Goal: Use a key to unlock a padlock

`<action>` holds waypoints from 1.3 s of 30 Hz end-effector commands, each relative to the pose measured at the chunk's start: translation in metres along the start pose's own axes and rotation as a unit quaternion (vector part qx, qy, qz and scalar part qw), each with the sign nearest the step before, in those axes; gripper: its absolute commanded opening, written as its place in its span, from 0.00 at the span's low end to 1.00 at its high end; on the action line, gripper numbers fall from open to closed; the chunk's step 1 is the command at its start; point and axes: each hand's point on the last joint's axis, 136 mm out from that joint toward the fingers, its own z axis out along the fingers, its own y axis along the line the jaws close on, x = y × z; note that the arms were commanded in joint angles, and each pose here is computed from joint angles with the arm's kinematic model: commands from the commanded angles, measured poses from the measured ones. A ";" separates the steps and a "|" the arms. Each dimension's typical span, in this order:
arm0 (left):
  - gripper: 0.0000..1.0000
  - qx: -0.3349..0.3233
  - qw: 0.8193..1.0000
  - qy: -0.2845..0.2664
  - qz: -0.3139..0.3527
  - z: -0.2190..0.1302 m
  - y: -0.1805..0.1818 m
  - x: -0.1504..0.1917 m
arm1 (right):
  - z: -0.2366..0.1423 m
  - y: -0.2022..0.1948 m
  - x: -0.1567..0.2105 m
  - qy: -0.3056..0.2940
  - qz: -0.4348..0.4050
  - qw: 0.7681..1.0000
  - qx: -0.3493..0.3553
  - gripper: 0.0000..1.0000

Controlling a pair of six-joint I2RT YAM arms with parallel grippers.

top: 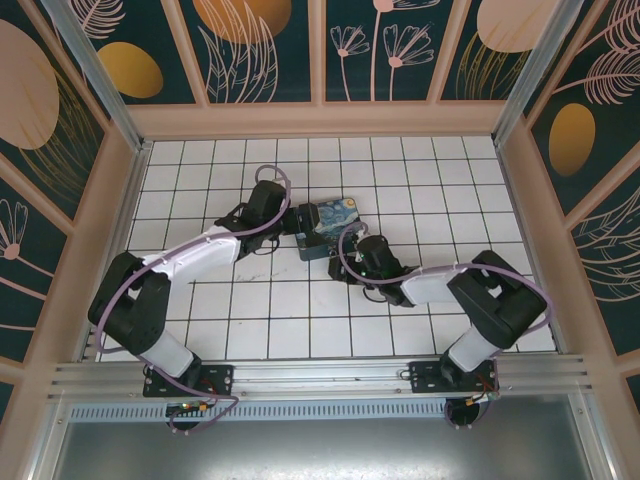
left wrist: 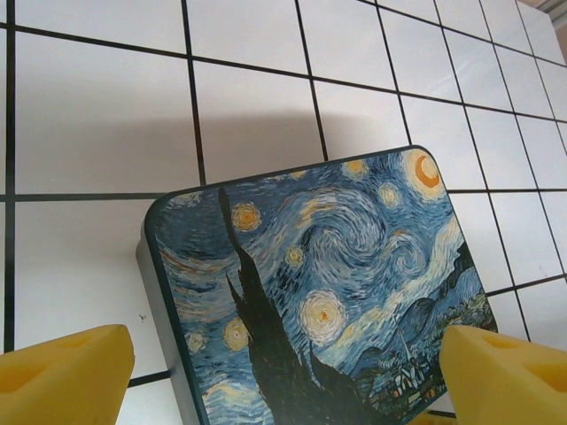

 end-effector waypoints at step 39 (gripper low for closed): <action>0.82 -0.158 0.962 0.100 0.201 0.033 0.031 0.044 | 0.002 -0.005 -0.011 -0.050 0.117 0.992 -0.004 0.00</action>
